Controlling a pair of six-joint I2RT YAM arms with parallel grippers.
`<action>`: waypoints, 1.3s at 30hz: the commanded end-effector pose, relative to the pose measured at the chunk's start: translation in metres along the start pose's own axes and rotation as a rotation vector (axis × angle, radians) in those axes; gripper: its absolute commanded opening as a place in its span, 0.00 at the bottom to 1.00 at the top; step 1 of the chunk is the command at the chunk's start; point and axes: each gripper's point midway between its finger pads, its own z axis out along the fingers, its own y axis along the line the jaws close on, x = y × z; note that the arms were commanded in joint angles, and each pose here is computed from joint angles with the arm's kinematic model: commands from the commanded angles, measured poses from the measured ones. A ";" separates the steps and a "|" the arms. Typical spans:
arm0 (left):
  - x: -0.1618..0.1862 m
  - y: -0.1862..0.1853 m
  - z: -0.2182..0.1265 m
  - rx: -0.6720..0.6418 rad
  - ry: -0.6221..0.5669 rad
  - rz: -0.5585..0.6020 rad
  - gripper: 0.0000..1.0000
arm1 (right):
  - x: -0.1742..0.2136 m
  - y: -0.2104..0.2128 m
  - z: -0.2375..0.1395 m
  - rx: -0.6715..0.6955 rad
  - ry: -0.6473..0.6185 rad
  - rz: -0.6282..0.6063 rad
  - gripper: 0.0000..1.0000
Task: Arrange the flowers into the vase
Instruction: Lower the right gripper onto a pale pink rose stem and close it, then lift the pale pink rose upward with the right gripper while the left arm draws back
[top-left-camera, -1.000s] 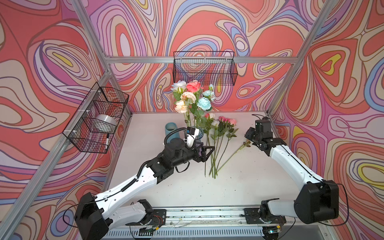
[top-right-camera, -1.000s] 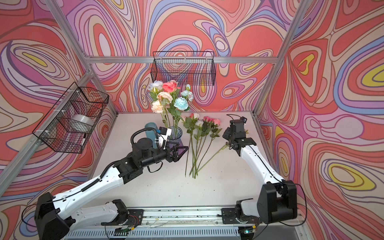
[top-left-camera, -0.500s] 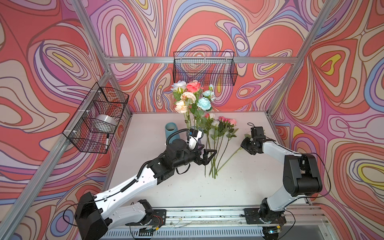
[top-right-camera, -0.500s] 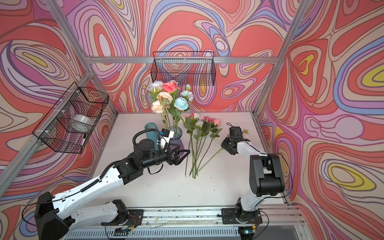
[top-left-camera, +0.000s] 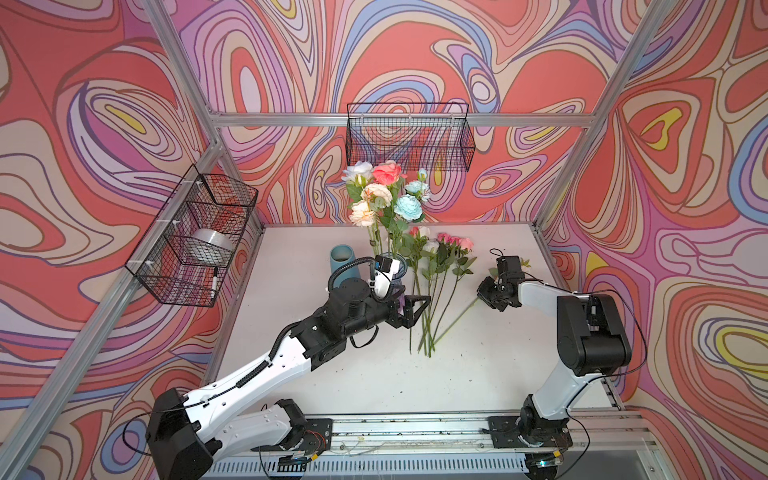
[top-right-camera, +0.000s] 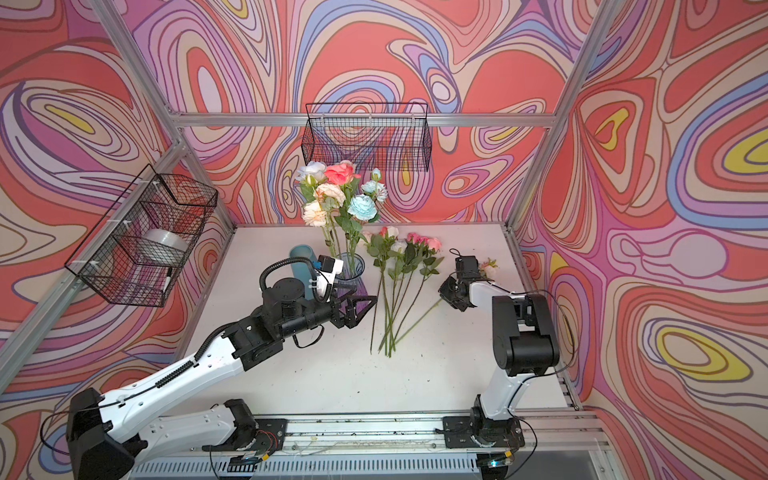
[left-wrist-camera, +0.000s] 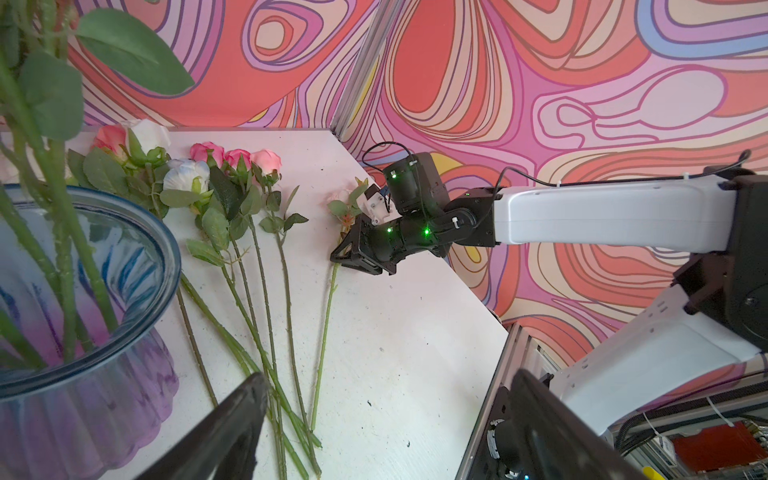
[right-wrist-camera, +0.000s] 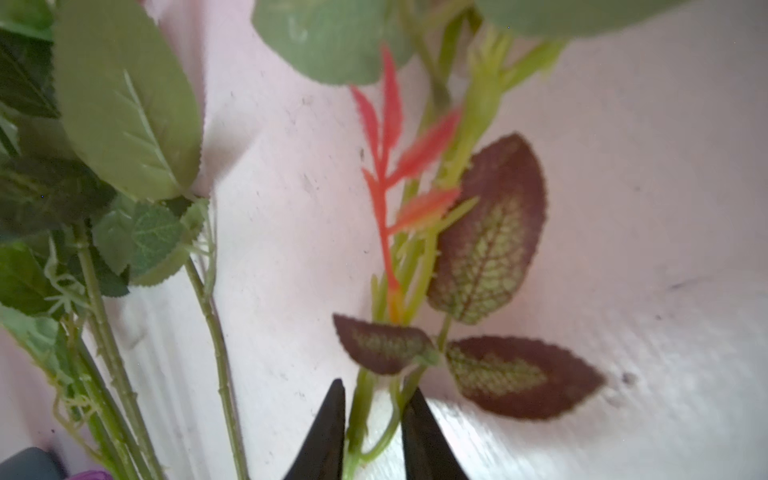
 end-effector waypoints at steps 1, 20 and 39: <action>-0.009 -0.002 -0.009 -0.015 -0.029 0.039 0.91 | -0.007 0.005 0.004 -0.020 -0.015 0.009 0.14; -0.064 0.037 -0.071 -0.329 -0.303 0.162 0.99 | -0.050 0.088 -0.121 -0.287 -0.292 -0.130 0.03; -0.119 0.105 -0.180 -0.660 -0.720 0.048 1.00 | -0.007 0.261 -0.311 -0.651 -0.702 -0.550 0.04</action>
